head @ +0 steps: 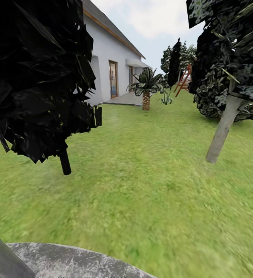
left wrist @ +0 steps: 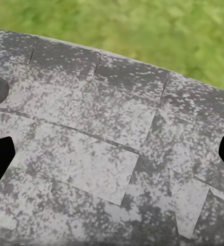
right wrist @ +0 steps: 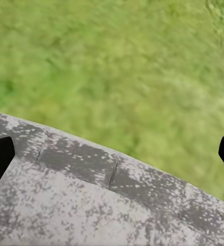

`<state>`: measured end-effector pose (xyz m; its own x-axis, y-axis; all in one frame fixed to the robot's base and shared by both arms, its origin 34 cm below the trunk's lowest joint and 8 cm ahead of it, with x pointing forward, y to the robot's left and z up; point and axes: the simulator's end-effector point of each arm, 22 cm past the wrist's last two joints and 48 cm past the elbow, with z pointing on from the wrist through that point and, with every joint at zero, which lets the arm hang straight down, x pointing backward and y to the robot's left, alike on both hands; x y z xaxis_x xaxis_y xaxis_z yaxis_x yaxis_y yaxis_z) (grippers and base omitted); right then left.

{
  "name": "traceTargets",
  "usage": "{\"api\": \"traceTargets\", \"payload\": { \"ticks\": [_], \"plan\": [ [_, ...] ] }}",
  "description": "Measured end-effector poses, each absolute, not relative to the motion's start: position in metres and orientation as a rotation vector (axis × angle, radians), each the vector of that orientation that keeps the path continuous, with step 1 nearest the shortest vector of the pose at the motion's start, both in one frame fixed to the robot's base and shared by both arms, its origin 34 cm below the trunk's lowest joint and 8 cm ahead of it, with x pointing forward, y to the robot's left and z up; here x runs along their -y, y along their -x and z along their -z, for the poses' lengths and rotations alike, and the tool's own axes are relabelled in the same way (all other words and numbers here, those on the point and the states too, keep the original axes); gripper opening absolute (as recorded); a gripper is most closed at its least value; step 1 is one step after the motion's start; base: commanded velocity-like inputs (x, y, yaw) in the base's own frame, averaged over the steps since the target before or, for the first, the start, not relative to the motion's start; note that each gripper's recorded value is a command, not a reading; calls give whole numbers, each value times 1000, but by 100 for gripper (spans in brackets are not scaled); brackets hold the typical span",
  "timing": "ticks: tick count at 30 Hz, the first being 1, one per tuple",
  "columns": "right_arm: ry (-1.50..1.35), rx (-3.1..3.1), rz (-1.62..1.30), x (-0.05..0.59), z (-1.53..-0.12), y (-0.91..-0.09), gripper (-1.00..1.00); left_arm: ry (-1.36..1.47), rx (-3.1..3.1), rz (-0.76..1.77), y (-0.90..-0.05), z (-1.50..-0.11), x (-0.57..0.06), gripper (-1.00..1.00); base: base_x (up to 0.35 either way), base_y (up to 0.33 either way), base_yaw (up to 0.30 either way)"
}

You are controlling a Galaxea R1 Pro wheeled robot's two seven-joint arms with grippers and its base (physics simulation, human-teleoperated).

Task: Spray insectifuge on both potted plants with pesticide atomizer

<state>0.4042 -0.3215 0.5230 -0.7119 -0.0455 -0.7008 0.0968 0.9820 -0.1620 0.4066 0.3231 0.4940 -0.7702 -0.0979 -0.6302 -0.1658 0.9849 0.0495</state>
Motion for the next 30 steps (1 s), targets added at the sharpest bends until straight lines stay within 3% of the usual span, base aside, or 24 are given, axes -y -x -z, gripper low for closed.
{"api": "traceTargets", "payload": {
  "ticks": [30],
  "plan": [
    [-32,-2384,241,321,-514,-394,100,182,-2487,-137,-396,-486,-323,100,0,0,225]
  ]
}}
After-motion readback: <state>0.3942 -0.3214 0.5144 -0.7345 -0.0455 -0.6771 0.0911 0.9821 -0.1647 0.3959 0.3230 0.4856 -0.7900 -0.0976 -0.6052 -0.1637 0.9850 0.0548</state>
